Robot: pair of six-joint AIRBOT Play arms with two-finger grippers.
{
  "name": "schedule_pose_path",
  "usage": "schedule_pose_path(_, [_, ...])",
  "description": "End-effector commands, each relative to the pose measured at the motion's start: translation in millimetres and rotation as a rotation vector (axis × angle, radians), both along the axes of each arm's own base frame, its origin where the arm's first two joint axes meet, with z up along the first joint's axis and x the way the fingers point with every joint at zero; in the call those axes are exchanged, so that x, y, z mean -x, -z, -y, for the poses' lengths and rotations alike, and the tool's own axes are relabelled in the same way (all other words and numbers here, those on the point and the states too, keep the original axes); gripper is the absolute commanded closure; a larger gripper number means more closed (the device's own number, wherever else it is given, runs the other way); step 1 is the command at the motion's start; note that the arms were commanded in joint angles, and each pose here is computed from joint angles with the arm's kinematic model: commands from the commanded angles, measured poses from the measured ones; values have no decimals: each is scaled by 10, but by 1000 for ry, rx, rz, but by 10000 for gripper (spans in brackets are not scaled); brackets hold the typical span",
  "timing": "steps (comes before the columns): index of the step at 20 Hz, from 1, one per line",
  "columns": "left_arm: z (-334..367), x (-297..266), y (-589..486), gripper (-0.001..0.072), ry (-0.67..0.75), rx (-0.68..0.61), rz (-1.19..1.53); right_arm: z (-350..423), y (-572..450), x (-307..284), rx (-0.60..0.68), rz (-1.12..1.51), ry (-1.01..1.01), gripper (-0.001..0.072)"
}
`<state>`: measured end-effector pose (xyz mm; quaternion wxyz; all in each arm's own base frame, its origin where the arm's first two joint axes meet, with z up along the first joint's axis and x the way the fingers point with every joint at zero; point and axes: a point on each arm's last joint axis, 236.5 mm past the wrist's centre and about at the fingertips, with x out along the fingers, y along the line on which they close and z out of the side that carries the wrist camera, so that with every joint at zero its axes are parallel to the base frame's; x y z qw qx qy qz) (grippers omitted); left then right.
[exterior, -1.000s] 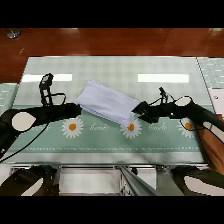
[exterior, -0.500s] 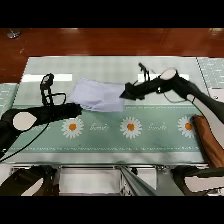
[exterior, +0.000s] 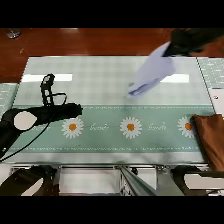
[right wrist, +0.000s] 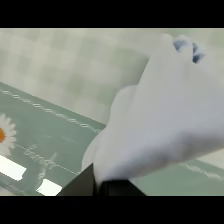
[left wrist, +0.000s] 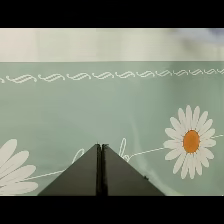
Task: Fold the shirts.
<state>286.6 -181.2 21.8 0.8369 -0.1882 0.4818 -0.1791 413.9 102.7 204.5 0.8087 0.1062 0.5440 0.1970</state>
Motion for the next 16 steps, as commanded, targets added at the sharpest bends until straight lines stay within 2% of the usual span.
schedule_pose_path(1, [2,1,3,683,0,0,-1,1091,-288,430,139,-30,288,693])
schedule_pose_path(3, [2,0,2,683,1,0,0,1649,-342,732,167,-37,464,693])
schedule_pose_path(7, [2,-6,-2,683,-1,1,2,2429,-154,1700,274,-129,766,693])
schedule_pose_path(10, [2,-63,-40,683,-13,8,28,2791,251,2677,408,-325,1037,692])
schedule_pose_path(13, [-1,-119,-78,683,-24,15,53,2824,704,3623,495,-560,1316,687])
schedule_pose_path(14, [-1,-116,-76,683,-23,14,52,2775,844,3757,486,-597,1368,549])
schedule_pose_path(15, [-2,-118,-76,683,-21,12,55,2707,990,3813,466,-638,1361,182])
schedule_pose_path(16, [-3,-118,-75,683,-16,8,58,2678,1064,3813,456,-662,1334,83])
